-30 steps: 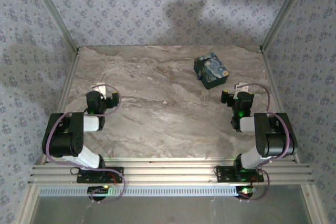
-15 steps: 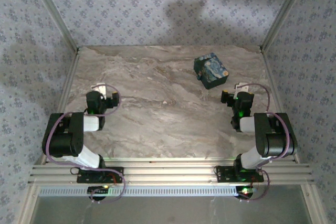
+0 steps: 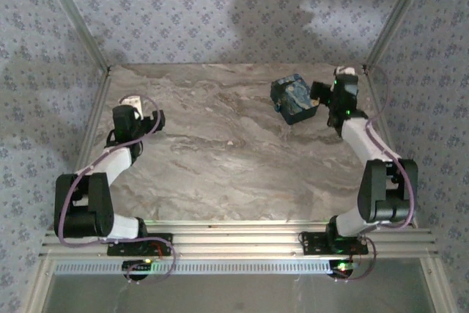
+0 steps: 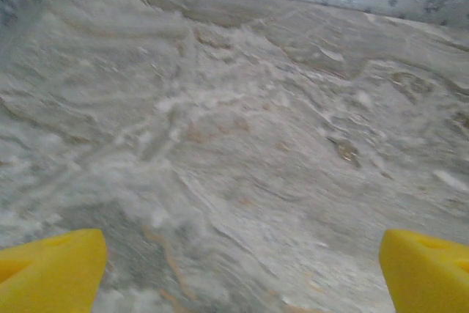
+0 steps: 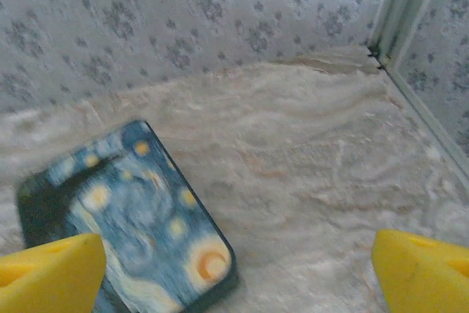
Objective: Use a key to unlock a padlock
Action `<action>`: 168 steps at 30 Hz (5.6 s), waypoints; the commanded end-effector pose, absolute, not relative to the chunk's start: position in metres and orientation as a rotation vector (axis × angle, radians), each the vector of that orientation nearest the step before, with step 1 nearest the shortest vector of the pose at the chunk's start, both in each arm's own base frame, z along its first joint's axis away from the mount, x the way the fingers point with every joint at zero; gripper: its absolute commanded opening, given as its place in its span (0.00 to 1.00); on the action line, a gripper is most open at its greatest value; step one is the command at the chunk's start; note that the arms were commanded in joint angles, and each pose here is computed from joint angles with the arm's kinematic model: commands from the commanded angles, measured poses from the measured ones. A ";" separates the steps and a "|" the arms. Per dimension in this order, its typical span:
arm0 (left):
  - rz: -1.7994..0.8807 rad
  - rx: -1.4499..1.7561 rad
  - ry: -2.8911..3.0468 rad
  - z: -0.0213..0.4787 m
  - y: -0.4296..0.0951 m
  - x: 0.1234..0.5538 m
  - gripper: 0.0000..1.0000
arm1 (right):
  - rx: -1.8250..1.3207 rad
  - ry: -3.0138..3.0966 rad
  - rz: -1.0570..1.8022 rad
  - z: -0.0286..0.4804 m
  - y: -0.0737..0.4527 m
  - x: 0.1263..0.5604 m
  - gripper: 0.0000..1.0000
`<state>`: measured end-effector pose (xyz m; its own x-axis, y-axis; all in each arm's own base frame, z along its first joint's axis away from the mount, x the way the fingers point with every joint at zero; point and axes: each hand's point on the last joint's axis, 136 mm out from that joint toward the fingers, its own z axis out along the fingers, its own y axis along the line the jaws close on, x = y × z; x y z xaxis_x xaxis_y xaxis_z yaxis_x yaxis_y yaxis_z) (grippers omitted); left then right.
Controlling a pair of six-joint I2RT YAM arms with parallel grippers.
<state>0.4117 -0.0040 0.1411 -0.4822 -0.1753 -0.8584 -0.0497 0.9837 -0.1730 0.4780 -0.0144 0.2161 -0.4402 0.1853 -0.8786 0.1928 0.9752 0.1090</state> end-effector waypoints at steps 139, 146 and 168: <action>-0.537 -0.171 2.504 0.140 -0.146 0.522 0.60 | 0.279 2.614 0.758 0.144 0.209 0.461 0.84; -0.336 -0.451 2.616 0.112 -0.082 0.526 0.49 | 0.215 2.633 0.695 0.142 0.202 0.418 0.84; -0.169 -0.440 2.746 0.049 -0.099 0.551 0.41 | 0.172 2.700 0.645 0.117 0.208 0.382 0.84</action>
<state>0.5497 -0.0941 0.0469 -0.8835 -0.3408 -0.3214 -0.2871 0.9361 -0.2034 0.3823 0.2100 0.1062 -0.9361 0.2088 -0.2830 0.0546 0.8812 0.4697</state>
